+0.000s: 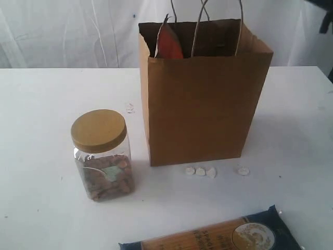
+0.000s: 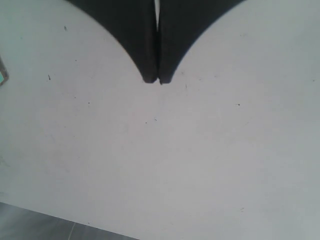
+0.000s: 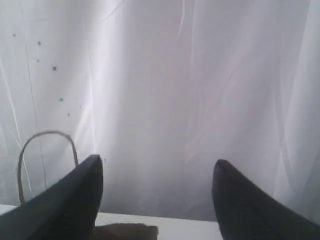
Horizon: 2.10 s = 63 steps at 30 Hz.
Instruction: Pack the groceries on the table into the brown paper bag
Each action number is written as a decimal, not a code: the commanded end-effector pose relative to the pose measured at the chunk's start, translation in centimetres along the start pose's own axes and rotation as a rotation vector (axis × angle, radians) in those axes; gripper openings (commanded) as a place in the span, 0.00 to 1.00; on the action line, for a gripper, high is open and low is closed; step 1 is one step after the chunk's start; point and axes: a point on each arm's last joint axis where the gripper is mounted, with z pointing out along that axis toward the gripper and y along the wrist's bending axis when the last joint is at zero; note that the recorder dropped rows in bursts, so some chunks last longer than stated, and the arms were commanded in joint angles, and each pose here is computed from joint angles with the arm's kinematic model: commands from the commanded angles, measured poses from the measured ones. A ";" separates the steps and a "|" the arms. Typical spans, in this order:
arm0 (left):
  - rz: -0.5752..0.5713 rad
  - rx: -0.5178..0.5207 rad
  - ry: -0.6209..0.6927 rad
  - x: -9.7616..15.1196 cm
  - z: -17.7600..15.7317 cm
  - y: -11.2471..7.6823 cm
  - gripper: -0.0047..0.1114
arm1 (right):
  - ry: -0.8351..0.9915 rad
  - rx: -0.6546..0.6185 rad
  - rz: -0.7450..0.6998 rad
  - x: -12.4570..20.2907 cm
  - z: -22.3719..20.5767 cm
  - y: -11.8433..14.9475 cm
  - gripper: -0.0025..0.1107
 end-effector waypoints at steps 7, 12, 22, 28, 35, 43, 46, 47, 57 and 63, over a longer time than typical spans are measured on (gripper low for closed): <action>0.002 -0.003 -0.001 0.1 0.0 0.0 0.04 | 0.268 0.464 -0.433 0.9 -3.9 -6.9 0.02; 0.002 -0.003 -0.001 0.1 0.0 0.0 0.04 | 0.510 0.497 -0.472 10.6 -5.1 -9.9 0.02; 0.002 -0.003 -0.001 0.1 0.0 0.0 0.04 | 0.034 0.576 0.276 5.5 -15.3 -12.7 0.02; 0.002 -0.003 -0.001 0.1 0.0 0.0 0.04 | -0.356 -0.238 0.338 0.2 -22.5 -9.0 0.02; 0.002 -0.004 0.001 0.1 0.0 0.1 0.04 | -0.474 -0.655 -0.278 -1.4 -28.1 -5.9 0.02; 0.004 -0.004 0.001 0.1 0.0 0.1 0.04 | 0.091 -0.406 -0.826 1.9 -24.4 -8.3 0.02; 0.004 -0.004 0.001 0.1 0.0 0.1 0.04 | 0.330 -0.322 -0.880 3.3 -23.6 -9.6 0.02; 0.004 -0.004 0.001 0.1 0.0 0.1 0.04 | 0.353 -0.293 -0.866 3.4 -23.6 -9.9 0.02; 0.005 -0.005 0.000 0.1 0.0 0.1 0.04 | 0.171 -0.271 -0.145 1.4 -23.7 -8.7 0.02; 0.005 -0.005 0.000 0.1 0.0 0.1 0.04 | 0.202 -0.264 0.030 1.4 -23.8 -8.6 0.02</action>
